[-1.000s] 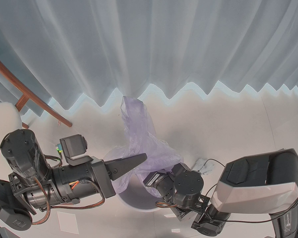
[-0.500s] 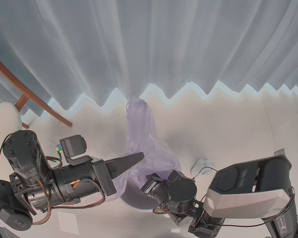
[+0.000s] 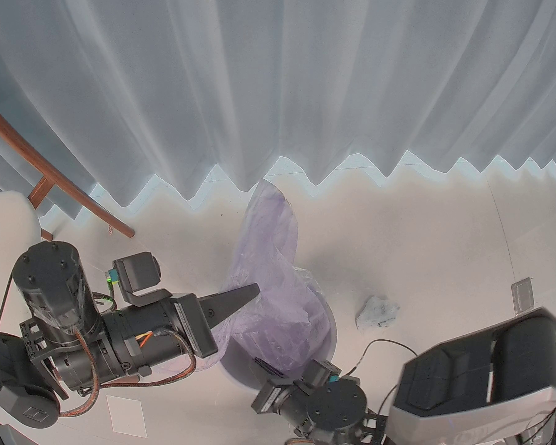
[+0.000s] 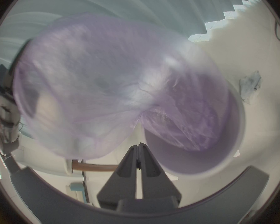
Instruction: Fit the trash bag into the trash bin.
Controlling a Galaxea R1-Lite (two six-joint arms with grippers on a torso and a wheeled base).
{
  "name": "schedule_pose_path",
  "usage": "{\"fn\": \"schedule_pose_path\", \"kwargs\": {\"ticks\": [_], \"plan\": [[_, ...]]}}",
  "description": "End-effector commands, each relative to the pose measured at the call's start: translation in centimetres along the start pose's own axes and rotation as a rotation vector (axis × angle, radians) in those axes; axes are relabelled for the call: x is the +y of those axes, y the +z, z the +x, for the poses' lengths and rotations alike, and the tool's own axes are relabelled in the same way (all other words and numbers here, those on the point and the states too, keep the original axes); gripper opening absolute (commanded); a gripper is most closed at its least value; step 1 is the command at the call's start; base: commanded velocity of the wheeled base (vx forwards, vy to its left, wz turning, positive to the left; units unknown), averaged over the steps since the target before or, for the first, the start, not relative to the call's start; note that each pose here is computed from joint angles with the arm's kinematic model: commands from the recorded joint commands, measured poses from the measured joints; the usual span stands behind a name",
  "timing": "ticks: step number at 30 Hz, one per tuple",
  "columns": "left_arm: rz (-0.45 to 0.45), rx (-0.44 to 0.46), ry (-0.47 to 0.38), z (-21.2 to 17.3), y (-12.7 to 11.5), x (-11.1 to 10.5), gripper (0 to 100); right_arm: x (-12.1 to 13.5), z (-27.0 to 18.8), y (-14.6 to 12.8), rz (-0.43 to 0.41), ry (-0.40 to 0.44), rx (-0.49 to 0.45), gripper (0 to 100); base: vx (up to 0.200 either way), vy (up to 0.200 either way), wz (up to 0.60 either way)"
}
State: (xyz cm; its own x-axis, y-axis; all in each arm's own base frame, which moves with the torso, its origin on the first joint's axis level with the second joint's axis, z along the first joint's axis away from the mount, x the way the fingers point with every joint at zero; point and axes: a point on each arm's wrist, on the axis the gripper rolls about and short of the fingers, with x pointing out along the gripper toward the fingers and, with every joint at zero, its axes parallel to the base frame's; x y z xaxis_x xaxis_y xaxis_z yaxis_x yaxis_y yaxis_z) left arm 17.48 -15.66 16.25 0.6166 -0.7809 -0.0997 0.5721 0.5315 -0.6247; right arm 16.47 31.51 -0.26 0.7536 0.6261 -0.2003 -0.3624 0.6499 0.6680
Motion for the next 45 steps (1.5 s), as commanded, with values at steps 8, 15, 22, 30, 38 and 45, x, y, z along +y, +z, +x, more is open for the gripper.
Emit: {"fn": "schedule_pose_path", "kwargs": {"ticks": [8,15,22,30,38,45], "plan": [[0.0,0.061,0.068,-1.2,-0.6,-0.5,0,-0.6,-8.3,6.7,0.023,-0.017,-0.007,0,0.0,0.0,0.0],[-0.001,0.089,0.089,-1.6,-0.8,-0.6,0,-4.1,-4.5,10.2,0.023,-0.12,-0.142,0,0.0,0.0,0.0],[0.003,0.115,0.064,-1.8,-1.4,-1.2,0,-4.5,-0.1,9.9,-0.01,-0.101,-0.187,0,0.0,0.0,0.0],[0.003,0.121,0.061,-2.0,-1.6,-1.2,0,-3.6,4.7,5.7,-0.042,-0.055,-0.126,0,0.0,0.0,0.0],[0.003,0.122,0.059,-2.0,-1.6,-1.2,0,-1.7,6.8,5.4,-0.016,0.003,-0.144,0,0.0,0.0,0.0],[0.0,0.117,0.076,-1.9,-1.5,-0.8,0,-2.1,5.4,5.5,0.002,-0.019,-0.122,0,0.0,0.0,0.0]]}}
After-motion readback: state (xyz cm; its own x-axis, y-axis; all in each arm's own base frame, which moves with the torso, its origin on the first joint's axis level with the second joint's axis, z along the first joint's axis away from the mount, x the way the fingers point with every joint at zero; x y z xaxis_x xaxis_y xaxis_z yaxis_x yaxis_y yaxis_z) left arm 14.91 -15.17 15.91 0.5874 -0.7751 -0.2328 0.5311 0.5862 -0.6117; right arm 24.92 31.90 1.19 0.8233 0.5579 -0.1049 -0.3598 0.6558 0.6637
